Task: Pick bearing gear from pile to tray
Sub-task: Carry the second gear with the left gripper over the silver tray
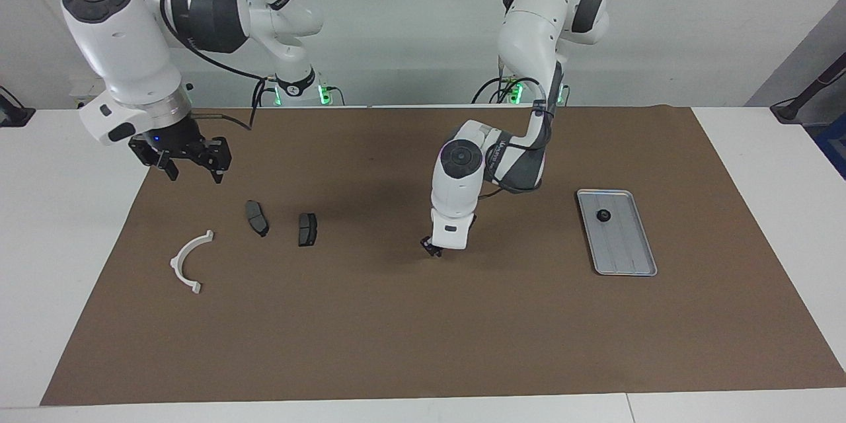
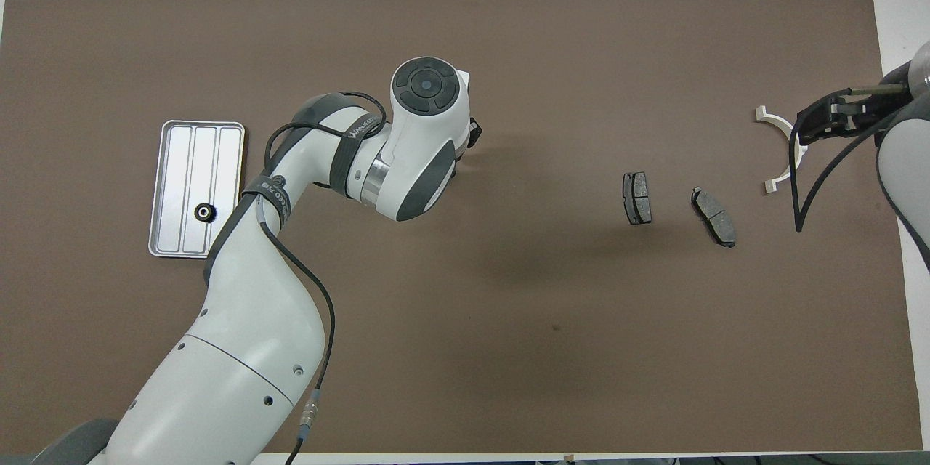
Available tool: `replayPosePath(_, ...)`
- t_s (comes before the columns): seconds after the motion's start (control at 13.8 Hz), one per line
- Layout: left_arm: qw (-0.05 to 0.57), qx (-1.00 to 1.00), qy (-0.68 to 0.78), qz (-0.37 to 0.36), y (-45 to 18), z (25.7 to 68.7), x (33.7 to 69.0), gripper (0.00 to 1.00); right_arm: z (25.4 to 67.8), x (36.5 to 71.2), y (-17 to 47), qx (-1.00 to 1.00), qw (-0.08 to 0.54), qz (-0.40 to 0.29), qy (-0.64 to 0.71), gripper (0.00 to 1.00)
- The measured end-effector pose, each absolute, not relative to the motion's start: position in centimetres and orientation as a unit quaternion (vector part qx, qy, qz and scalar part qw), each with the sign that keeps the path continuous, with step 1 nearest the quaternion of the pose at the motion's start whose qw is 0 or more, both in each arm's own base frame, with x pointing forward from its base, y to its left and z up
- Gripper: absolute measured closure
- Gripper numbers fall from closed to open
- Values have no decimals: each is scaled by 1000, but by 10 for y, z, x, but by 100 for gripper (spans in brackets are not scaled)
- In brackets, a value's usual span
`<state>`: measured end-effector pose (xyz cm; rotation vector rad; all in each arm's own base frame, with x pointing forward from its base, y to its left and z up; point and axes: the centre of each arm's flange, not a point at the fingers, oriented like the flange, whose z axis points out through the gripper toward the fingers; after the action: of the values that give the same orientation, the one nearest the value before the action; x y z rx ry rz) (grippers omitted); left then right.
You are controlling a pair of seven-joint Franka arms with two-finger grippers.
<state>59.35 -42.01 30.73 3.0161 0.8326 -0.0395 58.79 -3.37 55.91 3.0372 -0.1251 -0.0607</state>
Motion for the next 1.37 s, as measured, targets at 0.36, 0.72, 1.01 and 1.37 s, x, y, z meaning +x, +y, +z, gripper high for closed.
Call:
replayPosePath(0.36,5,964,265,-13,-425,296,586,50,590,552,-27,998,44,-8,-47,0)
replayPosePath(0.72,6,964,266,-12,-426,296,585,63,619,547,-27,998,45,36,-9,0)
replayPosePath(1.01,1,963,270,-16,-424,297,585,76,620,549,-27,998,46,43,8,0)
replayPosePath(1.37,-24,954,300,-14,-377,323,606,76,624,549,-22,998,44,47,12,0)
